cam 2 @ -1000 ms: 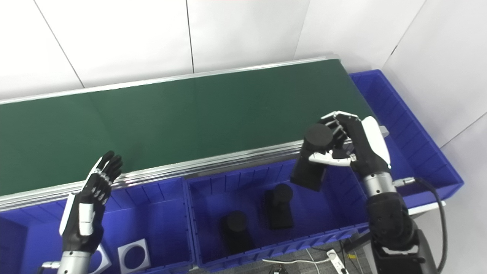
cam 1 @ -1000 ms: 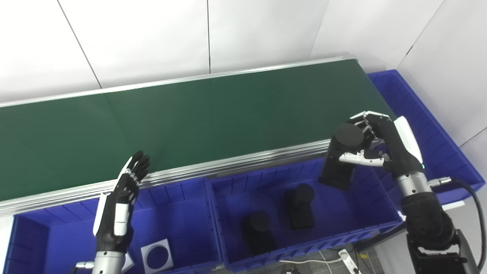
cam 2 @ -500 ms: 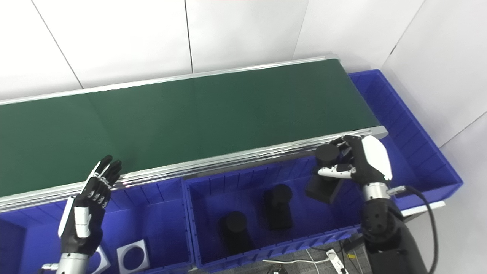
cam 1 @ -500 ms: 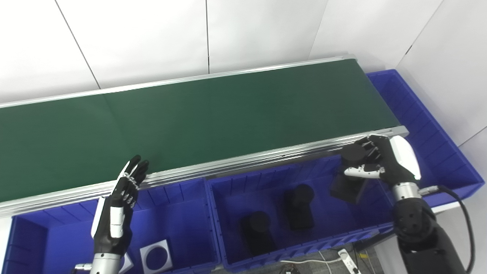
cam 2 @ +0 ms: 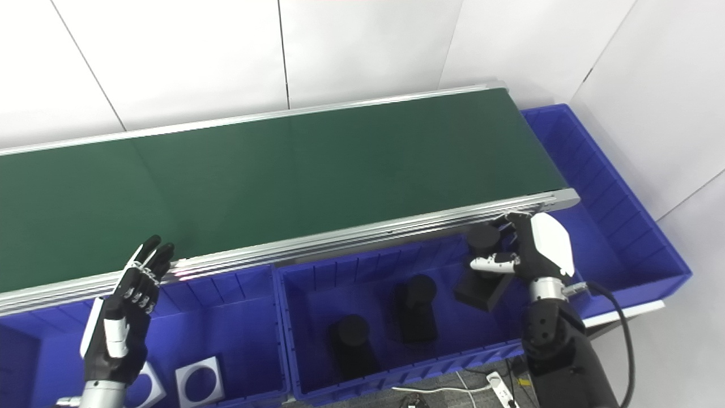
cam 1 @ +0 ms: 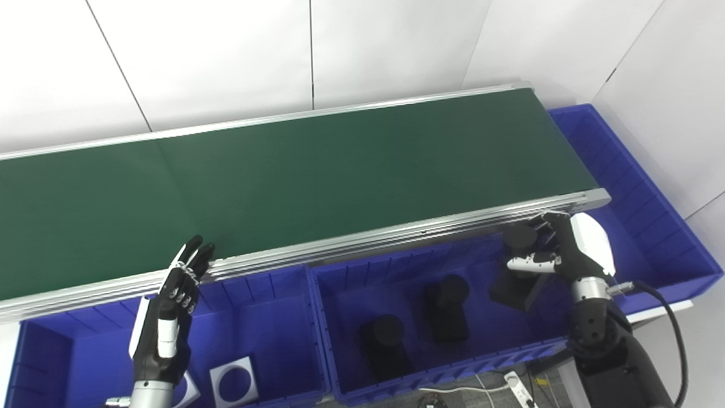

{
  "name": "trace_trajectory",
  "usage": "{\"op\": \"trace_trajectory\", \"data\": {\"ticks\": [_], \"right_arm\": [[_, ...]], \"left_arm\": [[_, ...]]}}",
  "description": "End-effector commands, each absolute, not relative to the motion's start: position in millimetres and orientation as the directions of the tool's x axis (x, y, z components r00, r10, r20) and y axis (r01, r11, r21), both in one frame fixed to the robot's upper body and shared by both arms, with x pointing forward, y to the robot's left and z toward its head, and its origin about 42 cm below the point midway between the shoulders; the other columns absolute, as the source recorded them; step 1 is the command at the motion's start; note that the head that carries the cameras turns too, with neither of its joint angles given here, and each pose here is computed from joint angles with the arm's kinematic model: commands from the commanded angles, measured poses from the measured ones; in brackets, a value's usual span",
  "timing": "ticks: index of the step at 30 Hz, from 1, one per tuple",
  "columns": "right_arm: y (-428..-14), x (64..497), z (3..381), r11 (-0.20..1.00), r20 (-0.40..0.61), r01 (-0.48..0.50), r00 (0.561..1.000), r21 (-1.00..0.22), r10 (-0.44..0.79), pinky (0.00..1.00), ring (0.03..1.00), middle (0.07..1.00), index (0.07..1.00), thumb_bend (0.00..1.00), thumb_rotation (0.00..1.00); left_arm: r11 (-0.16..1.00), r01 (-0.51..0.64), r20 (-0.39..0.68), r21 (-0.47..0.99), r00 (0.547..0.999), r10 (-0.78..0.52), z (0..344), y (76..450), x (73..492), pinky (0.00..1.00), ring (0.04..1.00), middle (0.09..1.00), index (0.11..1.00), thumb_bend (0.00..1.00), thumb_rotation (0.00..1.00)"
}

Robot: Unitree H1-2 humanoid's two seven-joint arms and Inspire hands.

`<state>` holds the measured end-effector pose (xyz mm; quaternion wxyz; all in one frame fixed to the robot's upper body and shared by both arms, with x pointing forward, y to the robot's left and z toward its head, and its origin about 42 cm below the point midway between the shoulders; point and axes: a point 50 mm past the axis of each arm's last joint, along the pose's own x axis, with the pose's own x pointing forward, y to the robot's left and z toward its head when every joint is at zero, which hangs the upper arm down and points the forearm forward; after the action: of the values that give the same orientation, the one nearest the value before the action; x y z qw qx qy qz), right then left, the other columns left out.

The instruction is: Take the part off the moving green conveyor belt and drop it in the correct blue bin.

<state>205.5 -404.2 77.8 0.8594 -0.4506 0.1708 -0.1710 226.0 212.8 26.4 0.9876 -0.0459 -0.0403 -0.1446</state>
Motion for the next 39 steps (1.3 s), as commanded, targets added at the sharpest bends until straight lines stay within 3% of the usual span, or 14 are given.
{"op": "trace_trajectory", "data": {"ticks": [1, 11, 14, 16, 17, 19, 22, 37, 39], "right_arm": [[-410.6, 216.6, 89.9, 0.495, -0.064, 0.187, 0.893, -0.849, -0.446, 0.24, 0.308, 0.411, 0.524, 0.52, 0.00], [-412.4, 224.4, 80.1, 0.450, -0.120, 0.113, 0.880, -0.886, -0.459, 0.24, 0.312, 0.411, 0.512, 0.52, 0.01], [-413.1, 225.7, 80.0, 0.472, -0.180, 0.064, 0.873, -0.879, -0.453, 0.37, 0.451, 0.462, 0.510, 0.53, 0.01], [-413.5, 226.0, 80.4, 0.475, -0.208, 0.034, 0.869, -0.880, -0.448, 0.44, 0.524, 0.559, 0.499, 0.52, 0.13], [-413.6, 226.1, 80.7, 0.474, -0.217, 0.024, 0.868, -0.880, -0.446, 0.51, 0.612, 0.657, 0.634, 0.75, 0.28], [-413.3, 226.3, 81.0, 0.478, -0.235, 0.010, 0.862, -0.879, -0.449, 0.59, 0.704, 0.740, 0.707, 0.86, 0.37], [-412.9, 225.6, 81.6, 0.483, -0.243, 0.007, 0.857, -0.876, -0.453, 0.62, 0.741, 0.768, 0.720, 0.89, 0.40], [-412.8, 224.2, 85.7, 0.474, -0.223, 0.020, 0.864, -0.881, -0.451, 0.62, 0.745, 0.777, 0.742, 0.94, 0.45], [-410.2, 224.6, 87.8, 0.476, -0.212, 0.032, 0.868, -0.879, -0.450, 0.55, 0.670, 0.720, 0.731, 0.94, 0.45]], "left_arm": [[0.950, 0.308, 0.146, -0.055, 0.944, -0.297, 35.0, 215.3, 234.2, 0.97, 0.934, 0.894, 0.913, 0.88, 0.95], [0.949, 0.310, 0.144, -0.055, 0.943, -0.300, 34.0, 216.7, 235.3, 0.97, 0.930, 0.887, 0.909, 0.88, 0.95], [0.950, 0.307, 0.144, -0.056, 0.944, -0.296, 33.9, 215.9, 235.4, 0.94, 0.913, 0.876, 0.904, 0.86, 0.95], [0.949, 0.308, 0.145, -0.061, 0.944, -0.297, 33.6, 215.7, 235.4, 0.94, 0.911, 0.877, 0.905, 0.86, 0.95], [0.949, 0.309, 0.145, -0.064, 0.944, -0.298, 33.4, 215.7, 235.3, 0.94, 0.911, 0.878, 0.905, 0.86, 0.95], [0.948, 0.310, 0.145, -0.066, 0.943, -0.298, 33.2, 215.6, 235.3, 0.94, 0.912, 0.879, 0.905, 0.85, 0.95], [0.948, 0.311, 0.145, -0.068, 0.943, -0.299, 32.8, 215.4, 235.0, 0.94, 0.913, 0.879, 0.905, 0.85, 0.96], [0.946, 0.317, 0.140, -0.066, 0.942, -0.305, 31.4, 214.7, 234.2, 0.97, 0.918, 0.881, 0.910, 0.83, 0.98], [0.947, 0.313, 0.139, -0.071, 0.943, -0.302, 30.9, 214.8, 233.9, 0.96, 0.914, 0.877, 0.906, 0.84, 0.98]]}}
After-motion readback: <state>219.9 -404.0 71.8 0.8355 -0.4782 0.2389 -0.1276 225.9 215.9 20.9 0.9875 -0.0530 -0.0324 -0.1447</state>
